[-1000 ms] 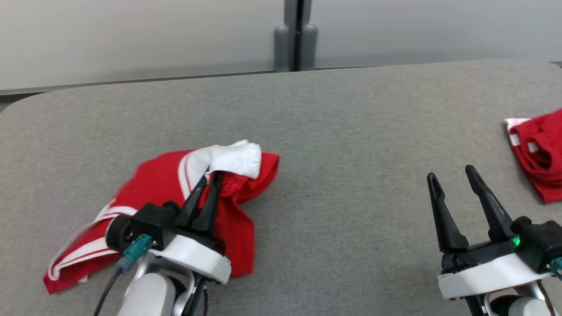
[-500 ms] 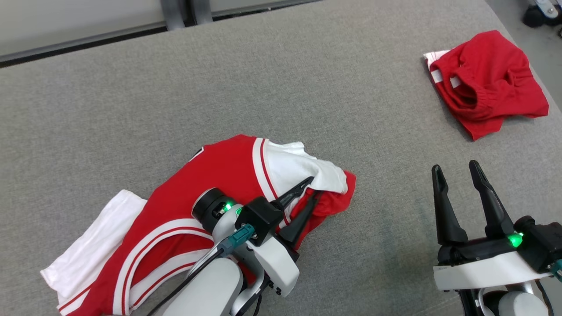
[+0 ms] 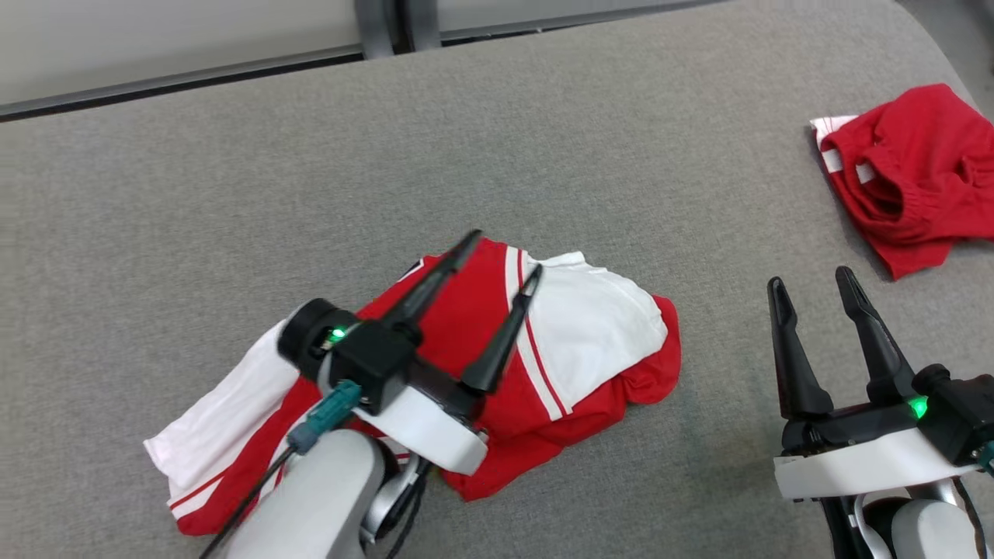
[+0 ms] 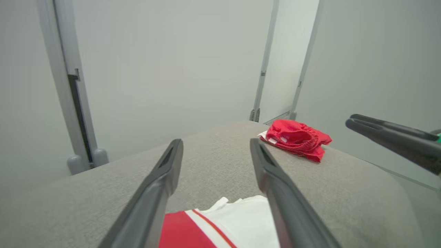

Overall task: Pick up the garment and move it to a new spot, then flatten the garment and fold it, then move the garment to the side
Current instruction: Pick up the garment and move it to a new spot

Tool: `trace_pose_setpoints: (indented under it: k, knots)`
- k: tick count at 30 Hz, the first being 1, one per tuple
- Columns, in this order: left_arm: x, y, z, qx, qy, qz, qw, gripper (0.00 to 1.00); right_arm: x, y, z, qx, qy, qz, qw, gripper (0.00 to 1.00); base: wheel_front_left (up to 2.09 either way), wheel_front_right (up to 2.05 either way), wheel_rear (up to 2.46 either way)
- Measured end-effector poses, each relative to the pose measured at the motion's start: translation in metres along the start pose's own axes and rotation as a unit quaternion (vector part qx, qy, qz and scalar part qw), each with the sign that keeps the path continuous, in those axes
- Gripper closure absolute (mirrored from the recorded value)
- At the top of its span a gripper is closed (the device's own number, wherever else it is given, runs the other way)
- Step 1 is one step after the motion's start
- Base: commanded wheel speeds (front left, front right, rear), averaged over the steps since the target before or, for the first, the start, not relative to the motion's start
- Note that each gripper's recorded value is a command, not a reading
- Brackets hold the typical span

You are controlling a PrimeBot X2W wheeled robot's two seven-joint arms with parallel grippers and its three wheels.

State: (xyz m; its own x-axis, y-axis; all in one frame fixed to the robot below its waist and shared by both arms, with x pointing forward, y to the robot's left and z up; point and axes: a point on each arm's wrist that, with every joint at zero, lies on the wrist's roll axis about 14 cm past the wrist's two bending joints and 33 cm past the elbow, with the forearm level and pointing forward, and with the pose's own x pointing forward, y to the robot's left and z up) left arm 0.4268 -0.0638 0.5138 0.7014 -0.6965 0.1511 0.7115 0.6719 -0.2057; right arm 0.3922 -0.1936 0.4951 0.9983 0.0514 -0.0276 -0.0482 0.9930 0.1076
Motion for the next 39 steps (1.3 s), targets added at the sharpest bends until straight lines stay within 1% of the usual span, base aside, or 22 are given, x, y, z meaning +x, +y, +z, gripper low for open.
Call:
trace_pose_setpoints:
  k: [4,8,9,14,17,20,23,33,39]
  knots:
    - [-0.025,0.047,0.020,0.024,-0.018,0.092,0.995,0.00,0.003,0.014,0.008,-0.004,-0.006,0.026,1.000,0.00,0.00,0.00,0.00]
    - [-0.062,0.094,0.037,0.048,-0.026,0.184,0.981,0.00,0.002,0.025,0.014,-0.006,-0.010,0.046,0.999,0.00,0.00,0.00,0.00]
    - [-0.062,0.094,0.037,0.048,-0.026,0.184,0.981,0.00,0.002,0.025,0.014,-0.006,-0.010,0.046,0.999,0.00,0.00,0.00,0.00]
    - [-0.119,0.138,0.054,0.076,-0.030,0.284,0.955,0.00,-0.001,0.034,0.021,-0.009,-0.014,0.062,0.998,0.00,0.00,0.00,0.00]
    - [-0.154,0.151,0.059,0.086,-0.027,0.328,0.941,0.00,-0.005,0.038,0.025,-0.011,-0.015,0.069,0.997,0.00,0.00,0.00,0.00]
    - [-0.184,0.156,0.060,0.094,-0.018,0.355,0.930,0.00,-0.010,0.041,0.026,-0.013,-0.014,0.074,0.997,0.00,0.00,0.00,0.00]
    - [-0.202,0.154,0.058,0.095,-0.010,0.366,0.926,0.00,-0.015,0.044,0.027,-0.016,-0.012,0.079,0.997,0.00,0.00,0.00,0.00]
    - [-0.226,0.126,0.050,0.084,-0.004,0.367,0.926,0.00,-0.041,0.039,0.024,-0.020,0.001,0.072,0.997,0.00,0.00,0.00,0.00]
    - [-0.229,0.119,0.050,0.082,0.000,0.366,0.927,0.00,-0.046,0.039,0.024,-0.022,0.005,0.073,0.997,0.00,0.00,0.00,0.00]
